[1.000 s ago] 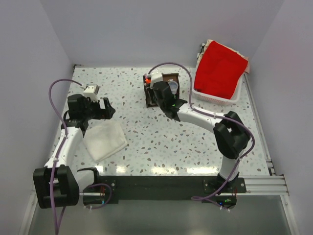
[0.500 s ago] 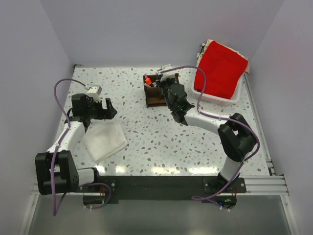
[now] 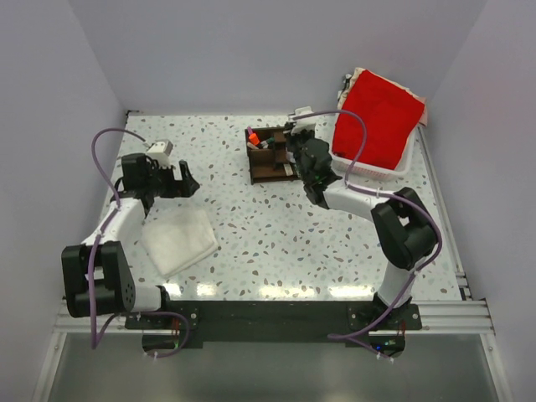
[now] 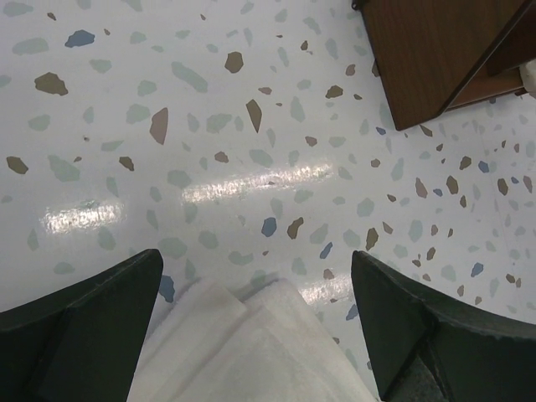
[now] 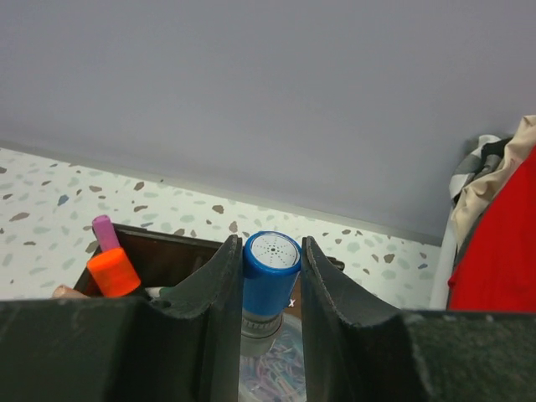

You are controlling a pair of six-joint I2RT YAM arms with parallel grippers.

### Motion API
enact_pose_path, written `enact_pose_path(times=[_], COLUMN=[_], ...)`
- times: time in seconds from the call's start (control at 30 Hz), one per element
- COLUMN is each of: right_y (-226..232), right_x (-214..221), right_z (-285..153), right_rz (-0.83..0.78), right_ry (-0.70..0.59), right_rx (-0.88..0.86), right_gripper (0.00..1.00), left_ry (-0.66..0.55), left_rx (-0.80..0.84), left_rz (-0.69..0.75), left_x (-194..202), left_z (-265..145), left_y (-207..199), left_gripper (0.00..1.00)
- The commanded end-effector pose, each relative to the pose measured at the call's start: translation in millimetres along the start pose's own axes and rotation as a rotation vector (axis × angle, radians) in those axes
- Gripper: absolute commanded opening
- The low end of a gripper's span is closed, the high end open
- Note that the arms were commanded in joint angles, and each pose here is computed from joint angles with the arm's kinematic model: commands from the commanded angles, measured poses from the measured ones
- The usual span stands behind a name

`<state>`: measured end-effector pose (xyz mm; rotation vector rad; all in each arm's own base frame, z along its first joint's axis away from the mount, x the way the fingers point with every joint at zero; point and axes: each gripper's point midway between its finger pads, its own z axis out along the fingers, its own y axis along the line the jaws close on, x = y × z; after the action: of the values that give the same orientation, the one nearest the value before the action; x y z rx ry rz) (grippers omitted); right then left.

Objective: Sort the stationery into containers
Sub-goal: Place the stationery at the center of the board.

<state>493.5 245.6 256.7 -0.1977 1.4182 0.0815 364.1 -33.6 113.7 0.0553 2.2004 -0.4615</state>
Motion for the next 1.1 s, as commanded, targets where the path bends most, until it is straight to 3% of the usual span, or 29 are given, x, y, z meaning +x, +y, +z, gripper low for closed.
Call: enact_pose_path(times=[0.0,0.13,0.2,0.3,0.43,0.5,0.53,0.7,0.83,1.07], right_y=[4.2,22.2,35.8,53.9,71.4,72.7,70.7,72.6,79.1,100.0], right_x=[-48.4,-60.5,-76.6,-67.5,-20.1,3.4,29.9,58.4,47.9,31.3], right_z=[-5.7,-19.2,-32.3,-54.8,-113.6,-134.9,-148.3,-163.1,-155.6,-161.3], right_rz=[0.104,0.126,0.17,0.198,0.178,0.147,0.105,-0.029,-0.029,0.01], right_ry=[-0.116,-0.03,-0.007,0.116,0.361,0.399,0.401,0.268,0.112,0.012], right_rx=[-0.024,-0.158,-0.263,-0.39,-0.539,-0.539,-0.515,-0.457,-0.426,-0.507], right_gripper=[0.0,0.0,0.0,0.0,0.0,0.0,0.0,0.0,0.0,0.0], left_ry=[-0.088,-0.123,-0.199,-0.202,-0.23,-0.23,-0.243,-0.209,-0.198,-0.159], left_rx=[0.125,0.316,0.38,0.45,0.406,0.393,0.379,0.331,0.288,0.277], left_rz=[0.065,0.191,0.244,0.325,0.373,0.354,0.35,0.311,0.301,0.276], left_x=[-42.6,-62.8,-98.7,-124.0,-138.8,-133.3,-134.4,-112.2,-96.9,-63.9], left_z=[2.8,5.2,0.3,-3.9,-7.7,-8.7,-14.0,-21.3,-22.3,-18.3], left_y=[-30.7,-93.7,-110.1,-127.3,-125.3,-123.2,-122.8,-107.1,-95.2,-87.1], left_gripper=[1.0,1.0,1.0,1.0,1.0,1.0,1.0,1.0,1.0,1.0])
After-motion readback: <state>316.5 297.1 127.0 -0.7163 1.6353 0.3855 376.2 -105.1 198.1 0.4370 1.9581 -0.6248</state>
